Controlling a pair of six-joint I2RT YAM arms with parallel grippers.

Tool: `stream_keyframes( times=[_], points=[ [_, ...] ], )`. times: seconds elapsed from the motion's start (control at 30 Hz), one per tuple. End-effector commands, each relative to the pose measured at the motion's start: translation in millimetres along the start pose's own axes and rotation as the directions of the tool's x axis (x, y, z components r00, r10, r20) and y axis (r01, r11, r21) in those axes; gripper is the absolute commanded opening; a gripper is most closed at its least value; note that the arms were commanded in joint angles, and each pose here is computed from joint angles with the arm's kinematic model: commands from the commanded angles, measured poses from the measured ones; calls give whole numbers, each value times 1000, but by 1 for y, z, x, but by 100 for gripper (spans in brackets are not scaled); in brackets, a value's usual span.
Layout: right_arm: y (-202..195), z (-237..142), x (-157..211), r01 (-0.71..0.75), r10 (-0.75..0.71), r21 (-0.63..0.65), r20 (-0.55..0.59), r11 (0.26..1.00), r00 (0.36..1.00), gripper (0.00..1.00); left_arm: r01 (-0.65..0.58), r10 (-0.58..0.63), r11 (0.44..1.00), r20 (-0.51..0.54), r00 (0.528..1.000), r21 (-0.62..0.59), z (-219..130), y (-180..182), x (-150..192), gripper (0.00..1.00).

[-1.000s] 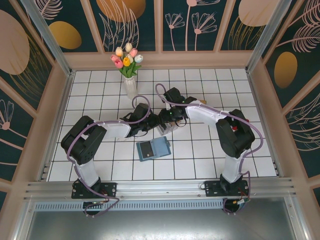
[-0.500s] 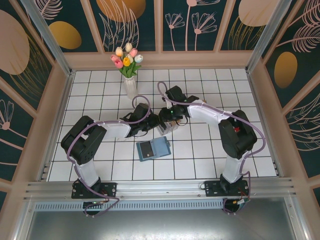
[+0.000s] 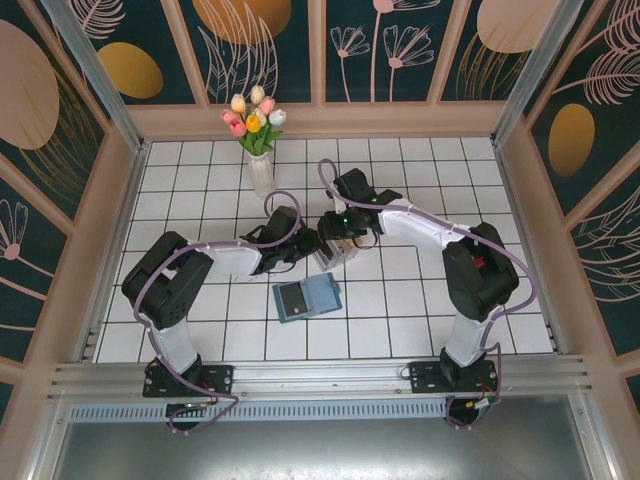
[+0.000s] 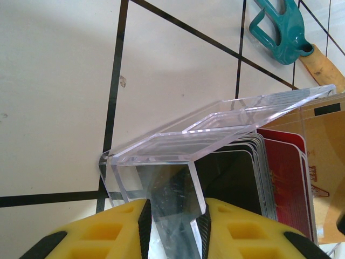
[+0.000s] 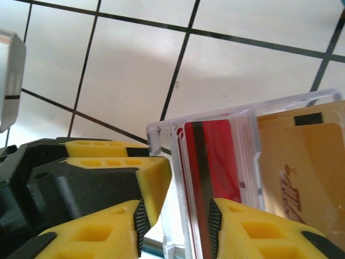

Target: Put the credit cards into the card holder

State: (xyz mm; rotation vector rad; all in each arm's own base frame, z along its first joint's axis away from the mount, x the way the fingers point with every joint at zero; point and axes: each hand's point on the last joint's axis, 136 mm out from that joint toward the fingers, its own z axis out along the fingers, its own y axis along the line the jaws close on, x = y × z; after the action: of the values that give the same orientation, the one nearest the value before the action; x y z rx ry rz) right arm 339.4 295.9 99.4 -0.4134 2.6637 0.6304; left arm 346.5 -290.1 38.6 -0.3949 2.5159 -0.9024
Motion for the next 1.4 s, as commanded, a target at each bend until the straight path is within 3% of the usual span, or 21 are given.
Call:
stream_keyframes(
  times=[0.0,0.37,0.57,1.37],
  points=[
    [-13,6,2,9,-8,52,-14,999,1000,41,3,-12,990,-65,998,-139,4,45,21,31],
    [-2,28,18,-2,-1,-37,-88,999,996,40,1,-11,990,-65,998,-141,4,45,22,31],
    [10,15,12,1,-5,-77,-62,997,998,34,3,-12,991,-63,998,-137,4,44,20,31],
    [19,-2,6,4,-9,-110,-43,994,999,28,-1,-8,990,-67,998,-138,6,43,21,31]
  ],
)
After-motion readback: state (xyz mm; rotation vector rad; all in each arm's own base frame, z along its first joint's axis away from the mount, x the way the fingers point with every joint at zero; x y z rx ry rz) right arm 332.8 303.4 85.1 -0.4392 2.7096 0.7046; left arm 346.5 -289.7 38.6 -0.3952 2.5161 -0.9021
